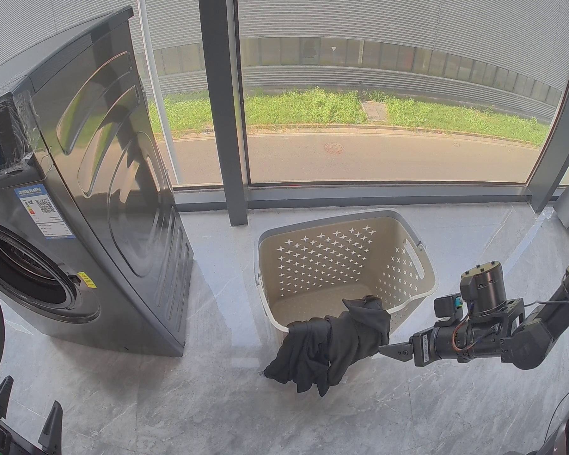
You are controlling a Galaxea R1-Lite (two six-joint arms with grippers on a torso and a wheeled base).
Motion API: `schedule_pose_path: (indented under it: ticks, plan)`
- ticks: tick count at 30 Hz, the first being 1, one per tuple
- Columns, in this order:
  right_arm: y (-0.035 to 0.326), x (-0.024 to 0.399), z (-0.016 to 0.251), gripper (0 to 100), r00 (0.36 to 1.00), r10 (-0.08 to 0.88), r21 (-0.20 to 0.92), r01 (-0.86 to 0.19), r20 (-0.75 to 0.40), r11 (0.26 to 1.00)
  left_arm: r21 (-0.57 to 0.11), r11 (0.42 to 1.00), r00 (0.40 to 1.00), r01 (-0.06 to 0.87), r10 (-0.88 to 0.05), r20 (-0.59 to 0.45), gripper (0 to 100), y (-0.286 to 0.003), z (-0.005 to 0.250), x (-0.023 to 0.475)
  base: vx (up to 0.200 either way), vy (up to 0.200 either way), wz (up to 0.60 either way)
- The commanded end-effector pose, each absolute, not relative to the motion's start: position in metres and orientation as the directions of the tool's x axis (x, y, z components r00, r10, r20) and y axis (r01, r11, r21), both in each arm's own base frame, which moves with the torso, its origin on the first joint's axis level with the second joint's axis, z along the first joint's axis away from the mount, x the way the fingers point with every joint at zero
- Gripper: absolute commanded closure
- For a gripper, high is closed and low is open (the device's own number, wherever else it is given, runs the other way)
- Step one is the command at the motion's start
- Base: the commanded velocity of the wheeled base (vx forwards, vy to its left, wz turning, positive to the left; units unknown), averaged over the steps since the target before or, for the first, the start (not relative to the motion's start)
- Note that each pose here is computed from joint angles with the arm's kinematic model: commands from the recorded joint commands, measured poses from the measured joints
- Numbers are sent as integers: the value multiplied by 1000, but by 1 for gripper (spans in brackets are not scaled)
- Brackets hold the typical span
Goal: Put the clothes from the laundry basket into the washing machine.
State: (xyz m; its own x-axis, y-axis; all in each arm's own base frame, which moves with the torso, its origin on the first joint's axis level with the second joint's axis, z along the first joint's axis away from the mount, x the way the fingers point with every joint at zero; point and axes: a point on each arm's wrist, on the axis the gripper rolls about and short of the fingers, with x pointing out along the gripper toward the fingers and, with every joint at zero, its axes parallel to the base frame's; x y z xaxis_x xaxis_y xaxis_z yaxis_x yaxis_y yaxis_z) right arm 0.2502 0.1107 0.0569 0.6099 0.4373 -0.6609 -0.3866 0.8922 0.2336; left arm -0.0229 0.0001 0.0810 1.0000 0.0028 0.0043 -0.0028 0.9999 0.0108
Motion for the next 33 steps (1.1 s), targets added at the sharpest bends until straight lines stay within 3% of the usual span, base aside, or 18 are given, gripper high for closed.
schedule_pose_path:
  ticks: [1,15,33]
  plan:
    - [116,260,43,0,584,429,234,-382,-689,894,11,1000,1000,-3,3,5,0,0,76,-23,0,0,0]
    - [149,300,17,0,590,423,217,-388,-688,895,0,1000,1000,-3,3,5,0,0,76,-23,0,0,0]
    - [157,338,-10,0,618,375,188,-347,-690,919,5,1000,1000,-3,3,5,0,0,76,-23,0,0,0]
